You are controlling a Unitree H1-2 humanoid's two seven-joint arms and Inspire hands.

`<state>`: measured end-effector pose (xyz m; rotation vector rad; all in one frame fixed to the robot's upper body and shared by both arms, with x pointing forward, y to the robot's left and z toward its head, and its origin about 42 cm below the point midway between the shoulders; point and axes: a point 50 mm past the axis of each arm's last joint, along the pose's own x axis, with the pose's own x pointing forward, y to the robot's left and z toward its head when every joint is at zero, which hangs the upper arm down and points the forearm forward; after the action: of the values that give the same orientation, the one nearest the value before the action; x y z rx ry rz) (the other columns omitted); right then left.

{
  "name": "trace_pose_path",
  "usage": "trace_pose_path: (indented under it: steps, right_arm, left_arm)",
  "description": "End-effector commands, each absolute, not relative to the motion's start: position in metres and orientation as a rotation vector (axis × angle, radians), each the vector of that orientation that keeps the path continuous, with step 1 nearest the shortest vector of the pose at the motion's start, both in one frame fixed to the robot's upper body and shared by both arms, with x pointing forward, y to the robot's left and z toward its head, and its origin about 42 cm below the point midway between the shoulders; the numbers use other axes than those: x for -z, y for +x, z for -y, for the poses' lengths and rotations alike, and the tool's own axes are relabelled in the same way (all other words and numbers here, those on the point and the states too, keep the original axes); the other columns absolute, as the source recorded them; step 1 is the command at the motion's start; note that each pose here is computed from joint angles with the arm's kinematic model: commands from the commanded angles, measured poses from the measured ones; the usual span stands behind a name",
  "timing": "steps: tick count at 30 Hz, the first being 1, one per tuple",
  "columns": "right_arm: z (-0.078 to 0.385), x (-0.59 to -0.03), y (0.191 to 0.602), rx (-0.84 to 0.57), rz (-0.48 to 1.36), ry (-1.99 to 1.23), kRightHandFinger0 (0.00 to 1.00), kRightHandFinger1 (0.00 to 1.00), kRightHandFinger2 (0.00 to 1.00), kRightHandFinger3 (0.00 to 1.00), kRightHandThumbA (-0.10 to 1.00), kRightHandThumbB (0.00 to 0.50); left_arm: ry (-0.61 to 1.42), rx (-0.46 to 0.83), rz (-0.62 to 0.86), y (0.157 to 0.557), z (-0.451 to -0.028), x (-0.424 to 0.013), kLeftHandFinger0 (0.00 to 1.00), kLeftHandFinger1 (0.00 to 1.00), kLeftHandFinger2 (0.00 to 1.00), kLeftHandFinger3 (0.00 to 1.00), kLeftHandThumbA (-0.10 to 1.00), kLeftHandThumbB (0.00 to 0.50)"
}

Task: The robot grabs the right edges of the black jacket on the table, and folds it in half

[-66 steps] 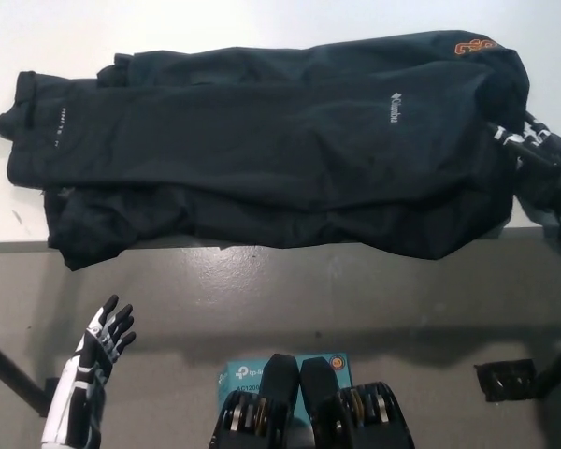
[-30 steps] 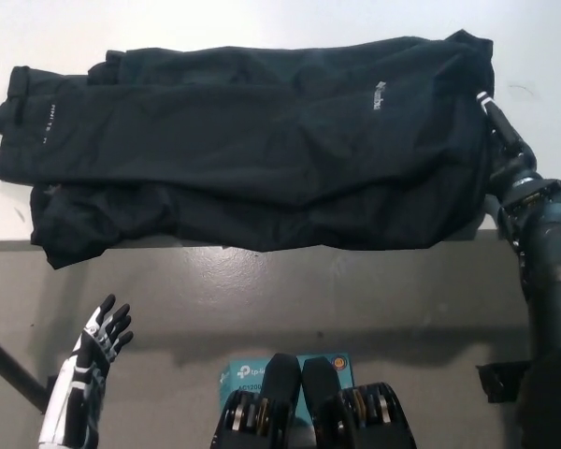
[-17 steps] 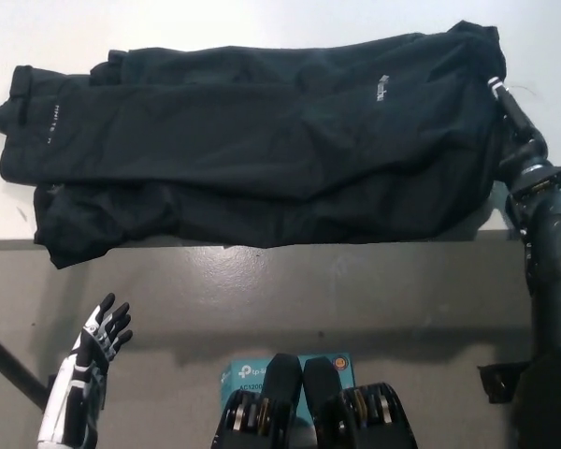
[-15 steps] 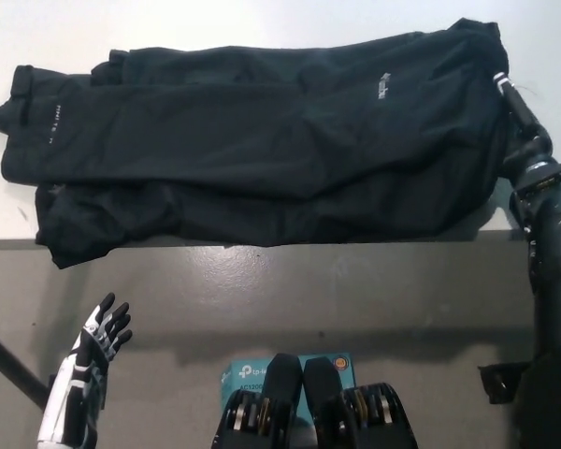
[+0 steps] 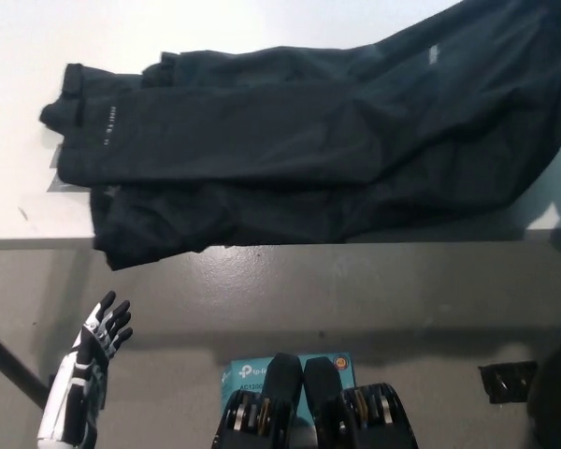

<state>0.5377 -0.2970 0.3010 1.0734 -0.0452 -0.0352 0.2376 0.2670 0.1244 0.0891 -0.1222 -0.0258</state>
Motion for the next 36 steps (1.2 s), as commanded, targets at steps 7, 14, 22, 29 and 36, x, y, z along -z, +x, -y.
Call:
trace_pose_path:
  steps: [7,14,22,29,36]
  right_arm:
    - [0.269,-0.438,0.547,-0.220,0.265,0.981,0.00,0.13,0.54,1.00,-0.10,0.056]
    - [0.194,-0.476,0.546,-0.317,0.292,0.695,0.00,0.16,0.62,0.97,-0.10,0.058]
    - [0.114,-0.496,0.547,-0.441,0.262,0.419,0.00,0.26,0.71,0.95,-0.10,0.110]
    - [0.032,-0.493,0.548,-0.556,0.217,0.250,0.00,0.03,0.39,0.65,-0.10,0.214]
    - [-0.035,-0.493,0.533,-0.638,0.221,0.178,0.00,0.17,0.57,0.51,-0.10,0.146]
  left_arm:
    - [0.118,0.052,0.186,0.244,-0.268,-0.141,1.00,1.00,1.00,1.00,1.00,0.141]
    - [0.109,0.053,0.184,0.245,-0.267,-0.144,1.00,1.00,1.00,1.00,1.00,0.137]
    - [0.107,0.057,0.178,0.247,-0.265,-0.146,1.00,1.00,1.00,1.00,1.00,0.134]
    - [0.114,0.073,0.175,0.249,-0.265,-0.144,1.00,1.00,1.00,1.00,1.00,0.151]
    - [0.133,0.091,0.163,0.250,-0.264,-0.144,1.00,1.00,1.00,1.00,1.00,0.164]
